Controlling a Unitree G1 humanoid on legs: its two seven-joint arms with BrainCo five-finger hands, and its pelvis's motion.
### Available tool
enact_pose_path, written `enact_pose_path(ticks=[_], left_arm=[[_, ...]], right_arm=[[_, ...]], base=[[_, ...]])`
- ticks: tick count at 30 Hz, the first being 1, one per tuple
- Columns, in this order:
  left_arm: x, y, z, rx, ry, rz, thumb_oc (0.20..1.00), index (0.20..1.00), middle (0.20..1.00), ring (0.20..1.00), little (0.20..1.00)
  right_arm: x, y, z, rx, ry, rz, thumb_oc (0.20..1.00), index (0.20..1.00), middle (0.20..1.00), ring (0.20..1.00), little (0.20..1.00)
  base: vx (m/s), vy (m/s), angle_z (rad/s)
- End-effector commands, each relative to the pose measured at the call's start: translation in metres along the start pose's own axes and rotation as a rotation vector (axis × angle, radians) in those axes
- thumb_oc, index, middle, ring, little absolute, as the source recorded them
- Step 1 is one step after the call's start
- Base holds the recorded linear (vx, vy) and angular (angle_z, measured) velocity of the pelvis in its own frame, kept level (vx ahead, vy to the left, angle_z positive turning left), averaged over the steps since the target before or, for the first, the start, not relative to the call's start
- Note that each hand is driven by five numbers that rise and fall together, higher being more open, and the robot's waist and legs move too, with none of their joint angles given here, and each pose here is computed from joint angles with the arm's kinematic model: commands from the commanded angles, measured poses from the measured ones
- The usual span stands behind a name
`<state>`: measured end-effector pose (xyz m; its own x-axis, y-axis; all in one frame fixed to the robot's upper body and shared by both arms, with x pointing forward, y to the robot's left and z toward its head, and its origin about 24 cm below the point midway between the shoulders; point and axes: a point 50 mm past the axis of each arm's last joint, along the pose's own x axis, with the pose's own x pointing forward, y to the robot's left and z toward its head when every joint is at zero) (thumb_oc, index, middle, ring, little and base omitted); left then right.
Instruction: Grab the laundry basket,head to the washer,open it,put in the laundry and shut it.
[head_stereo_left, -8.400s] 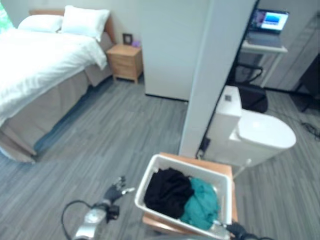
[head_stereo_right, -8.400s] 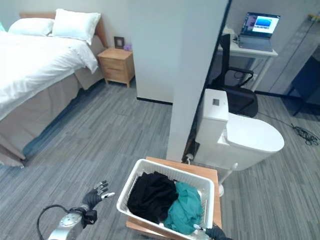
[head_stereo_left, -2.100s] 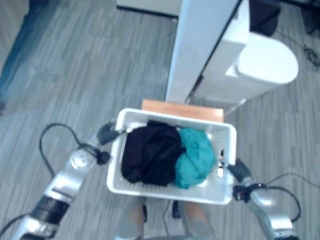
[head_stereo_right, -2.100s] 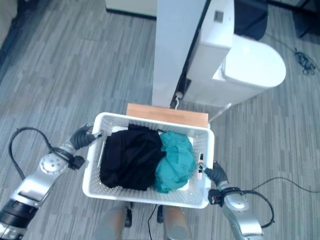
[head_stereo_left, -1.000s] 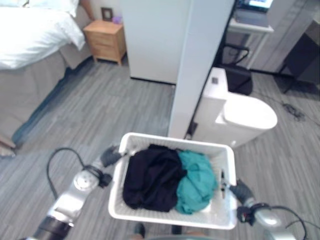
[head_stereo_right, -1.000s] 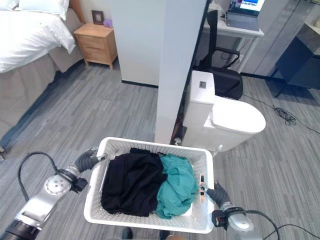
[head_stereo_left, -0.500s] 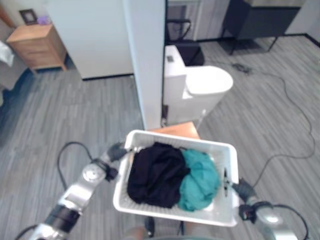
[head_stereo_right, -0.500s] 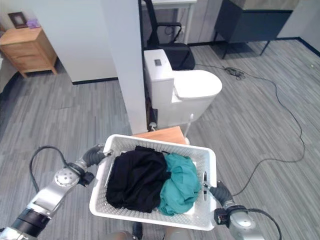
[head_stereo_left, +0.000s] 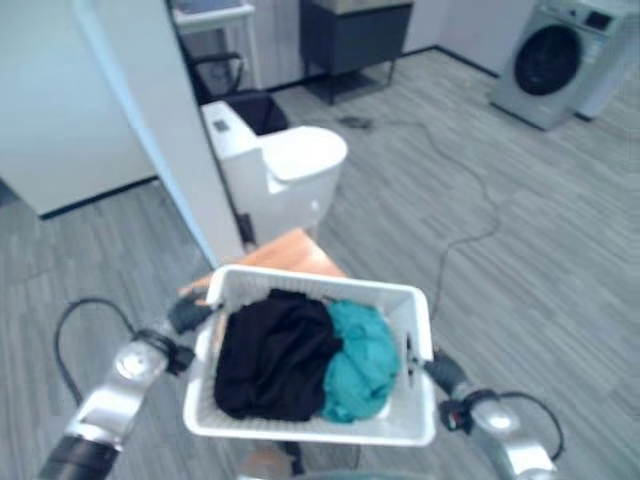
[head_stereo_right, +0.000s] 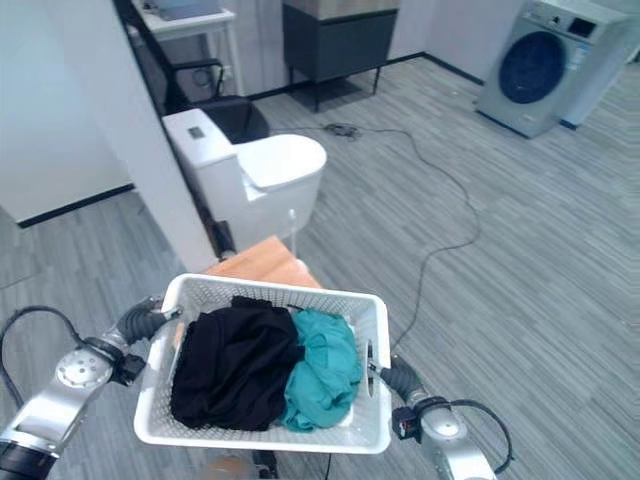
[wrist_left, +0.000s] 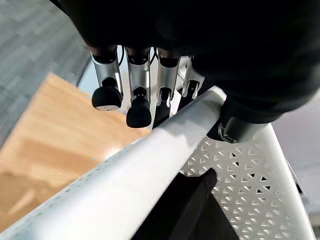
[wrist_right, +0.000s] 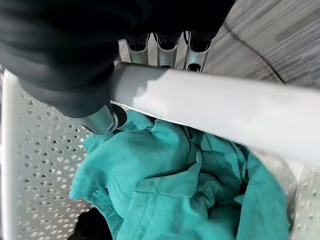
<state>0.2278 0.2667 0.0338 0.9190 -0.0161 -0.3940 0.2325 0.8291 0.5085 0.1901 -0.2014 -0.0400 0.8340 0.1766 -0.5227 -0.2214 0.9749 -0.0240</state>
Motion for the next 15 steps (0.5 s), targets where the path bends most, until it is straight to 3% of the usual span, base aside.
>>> enact_pose_path(ticks=[1, 5, 15], left_arm=[[0.000, 0.020, 0.053, -0.156, -0.313, 0.056, 0.200, 0.200, 0.200, 0.200, 0.200], [0.005, 0.009, 0.058, -0.190, -0.335, 0.018, 0.200, 0.200, 0.200, 0.200, 0.200], [0.011, -0.005, 0.056, -0.181, -0.303, -0.036, 0.200, 0.200, 0.200, 0.200, 0.200]], right_arm=[[-0.002, -0.010, 0.037, -0.011, -0.179, 0.062, 0.200, 0.200, 0.200, 0.200, 0.200], [-0.006, -0.021, 0.038, -0.026, -0.184, 0.027, 0.200, 0.200, 0.200, 0.200, 0.200], [-0.011, -0.020, 0.034, 0.027, -0.192, 0.020, 0.200, 0.200, 0.200, 0.200, 0.200]], base=[[-0.15, -0.242, -1.09], [-0.09, -0.185, -0.32], [-0.02, -0.073, 0.30]])
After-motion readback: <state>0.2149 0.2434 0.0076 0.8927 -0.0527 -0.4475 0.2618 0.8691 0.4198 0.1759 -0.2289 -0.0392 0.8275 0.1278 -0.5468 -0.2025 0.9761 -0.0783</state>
